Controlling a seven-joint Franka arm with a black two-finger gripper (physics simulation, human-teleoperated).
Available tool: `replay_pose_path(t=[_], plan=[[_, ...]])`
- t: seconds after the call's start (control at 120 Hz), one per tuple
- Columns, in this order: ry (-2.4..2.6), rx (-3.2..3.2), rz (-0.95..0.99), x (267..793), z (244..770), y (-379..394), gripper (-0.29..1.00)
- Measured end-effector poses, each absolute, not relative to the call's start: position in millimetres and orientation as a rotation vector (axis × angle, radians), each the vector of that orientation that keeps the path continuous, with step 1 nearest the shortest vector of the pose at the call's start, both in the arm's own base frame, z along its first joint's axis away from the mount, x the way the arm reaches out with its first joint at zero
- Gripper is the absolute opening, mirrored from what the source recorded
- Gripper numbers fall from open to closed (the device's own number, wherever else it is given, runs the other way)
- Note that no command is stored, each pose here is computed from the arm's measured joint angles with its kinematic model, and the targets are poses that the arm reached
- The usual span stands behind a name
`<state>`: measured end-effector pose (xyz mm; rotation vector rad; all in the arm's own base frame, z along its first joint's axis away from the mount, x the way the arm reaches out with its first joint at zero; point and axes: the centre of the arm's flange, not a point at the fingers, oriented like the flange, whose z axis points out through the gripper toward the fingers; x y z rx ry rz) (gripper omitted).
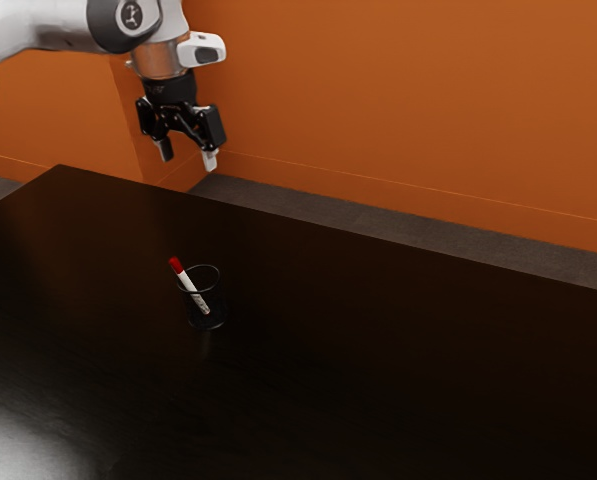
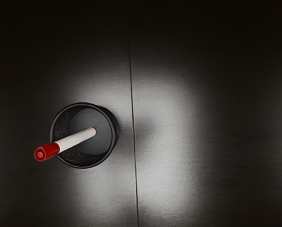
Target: Take the marker out of the pen holder and place it to the left of the pen holder.
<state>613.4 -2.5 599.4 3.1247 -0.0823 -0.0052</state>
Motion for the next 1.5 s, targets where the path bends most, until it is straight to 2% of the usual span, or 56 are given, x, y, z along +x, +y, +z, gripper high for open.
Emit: replay_pose_path(t=[0.25,0.425,0.625,0.8,0.975,1.083,1.233,1.5], plan=[[-0.113,3.114,-0.018,622.1,587.6,-0.9,0.70],[-0.110,3.115,-0.015,682.9,513.6,24.9,0.70],[-0.145,3.183,-0.048,712.5,456.0,54.9,0.70],[-0.231,3.252,-0.268,703.0,433.1,60.9,0.70],[-0.533,3.339,-0.620,670.4,394.4,7.7,0.70],[-0.720,3.368,-0.764,648.7,376.9,-8.4,0.70],[-0.909,3.353,-0.870,634.0,357.1,-9.6,0.70],[-1.180,3.255,-0.903,629.2,342.4,-2.8,0.70]])
